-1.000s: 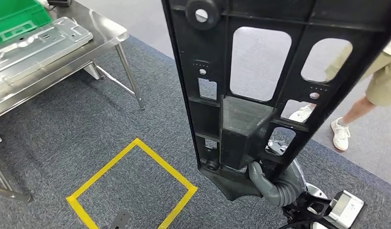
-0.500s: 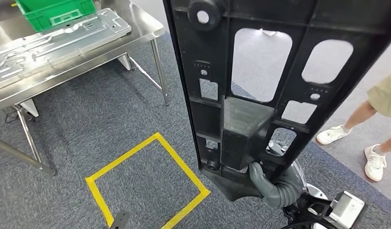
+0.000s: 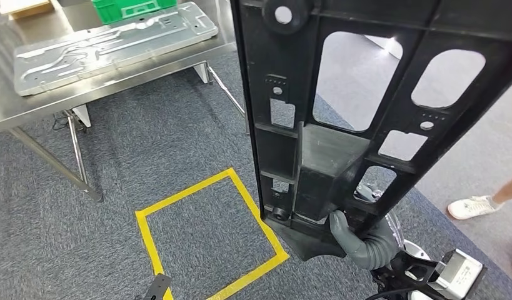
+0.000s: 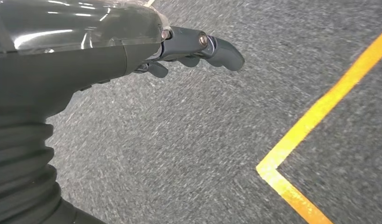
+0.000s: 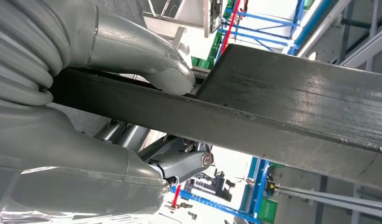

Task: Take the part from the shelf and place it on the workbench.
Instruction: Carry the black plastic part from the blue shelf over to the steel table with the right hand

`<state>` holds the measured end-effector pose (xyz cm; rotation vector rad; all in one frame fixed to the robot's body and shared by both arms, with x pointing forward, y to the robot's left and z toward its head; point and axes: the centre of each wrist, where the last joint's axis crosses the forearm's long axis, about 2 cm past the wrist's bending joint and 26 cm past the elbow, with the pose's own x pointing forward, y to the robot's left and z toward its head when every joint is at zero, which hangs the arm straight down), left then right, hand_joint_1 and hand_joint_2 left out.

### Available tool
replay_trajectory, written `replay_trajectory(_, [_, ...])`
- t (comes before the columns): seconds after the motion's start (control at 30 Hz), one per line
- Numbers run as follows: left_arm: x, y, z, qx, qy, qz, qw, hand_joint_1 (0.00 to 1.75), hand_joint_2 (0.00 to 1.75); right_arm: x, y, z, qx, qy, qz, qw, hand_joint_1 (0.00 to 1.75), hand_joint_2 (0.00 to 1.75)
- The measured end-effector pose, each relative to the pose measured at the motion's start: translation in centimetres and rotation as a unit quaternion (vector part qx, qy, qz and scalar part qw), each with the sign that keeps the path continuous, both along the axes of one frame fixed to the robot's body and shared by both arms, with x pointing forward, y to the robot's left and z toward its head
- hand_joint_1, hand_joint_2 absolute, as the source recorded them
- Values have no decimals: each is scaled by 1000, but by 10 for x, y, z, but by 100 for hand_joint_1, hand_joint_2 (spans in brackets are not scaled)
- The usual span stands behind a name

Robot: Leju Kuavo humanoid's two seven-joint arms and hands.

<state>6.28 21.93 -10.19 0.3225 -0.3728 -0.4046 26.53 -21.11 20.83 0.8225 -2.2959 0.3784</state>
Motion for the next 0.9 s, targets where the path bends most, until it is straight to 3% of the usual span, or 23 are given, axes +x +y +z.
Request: replay_trajectory(0.9, [3, -1, 1, 1, 3, -5, 1000, 0, 175, 4, -7, -2, -3, 3, -5, 1000, 175, 175])
